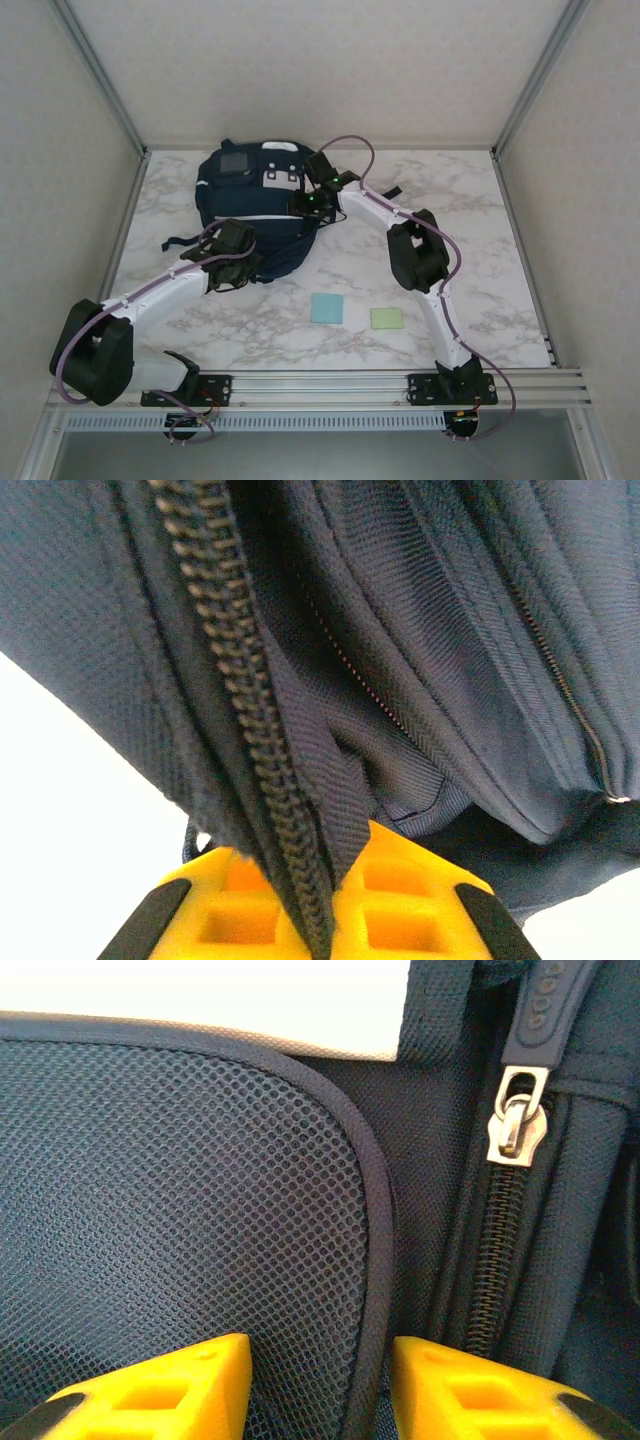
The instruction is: Pack the student bag
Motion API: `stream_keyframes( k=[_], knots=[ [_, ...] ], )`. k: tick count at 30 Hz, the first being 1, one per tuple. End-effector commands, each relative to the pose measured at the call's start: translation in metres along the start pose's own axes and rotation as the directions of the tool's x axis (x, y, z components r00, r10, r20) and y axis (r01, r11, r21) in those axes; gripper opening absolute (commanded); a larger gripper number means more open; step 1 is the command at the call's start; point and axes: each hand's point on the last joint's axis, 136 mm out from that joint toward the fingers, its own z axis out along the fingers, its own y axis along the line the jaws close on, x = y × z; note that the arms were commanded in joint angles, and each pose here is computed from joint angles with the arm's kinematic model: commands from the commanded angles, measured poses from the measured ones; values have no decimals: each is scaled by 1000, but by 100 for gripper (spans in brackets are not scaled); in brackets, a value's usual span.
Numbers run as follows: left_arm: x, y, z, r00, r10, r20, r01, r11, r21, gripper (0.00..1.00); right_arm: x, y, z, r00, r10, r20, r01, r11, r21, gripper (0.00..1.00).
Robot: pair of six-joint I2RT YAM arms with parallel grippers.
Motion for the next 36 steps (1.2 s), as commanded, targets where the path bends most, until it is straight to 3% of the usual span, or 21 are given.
stream_keyframes(
  k=[1, 3, 4, 5, 6, 13, 18, 22, 26, 28, 31, 34, 36],
  knots=[
    [-3, -7, -9, 999, 39, 18, -40, 999, 29, 0, -3, -3, -1, 1000, 17, 2, -17, 999, 34, 43],
    [-3, -6, -8, 999, 38, 18, -39, 999, 27, 0, 0, 0, 0, 1000, 24, -6, -24, 1000, 15, 41],
    [-3, -7, -7, 999, 38, 18, -38, 999, 29, 0, 0, 3, 0, 1000, 25, -9, -25, 1000, -7, 29],
    [-3, -7, -6, 999, 40, 17, -41, 999, 27, 0, 0, 8, -1, 1000, 25, -10, -26, 999, -33, 10],
    [-3, -7, -5, 999, 47, 18, -47, 999, 25, 0, 1, 11, -2, 999, 29, -16, -30, 998, -52, 0],
    [-17, -12, 15, 986, 167, 26, -168, 986, 7, 0, 5, 2, -44, 995, 85, 48, -82, 995, -64, 0],
    [-31, -32, 30, 973, 227, 43, -228, 974, 17, 0, 29, -4, -83, 989, 135, 51, -131, 988, -88, 0],
    [-43, -62, 39, 949, 309, 63, -312, 950, 28, 0, 50, 3, -92, 975, 220, 8, -216, 962, -165, 0],
    [-54, -88, 47, 917, 394, 64, -396, 918, 27, 0, 56, 3, -86, 919, 392, -34, -391, 900, -192, 0],
    [-54, -98, 46, 908, 416, 47, -418, 908, 41, 8, 53, 2, -81, 900, 435, -7, -428, 883, -191, 0],
    [-46, -108, 36, 899, 437, 8, -436, 896, 82, 32, 39, 0, -79, 870, 488, 65, -468, 861, -197, 0],
    [-33, -107, 18, 878, 478, -15, -475, 876, 88, 49, 22, 4, -78, 860, 501, 97, -476, 855, -206, 0],
    [-24, -103, 4, 861, 508, -20, -504, 859, 85, 56, 14, 9, -76, 862, 500, 88, -474, 855, -209, 0]
  ],
)
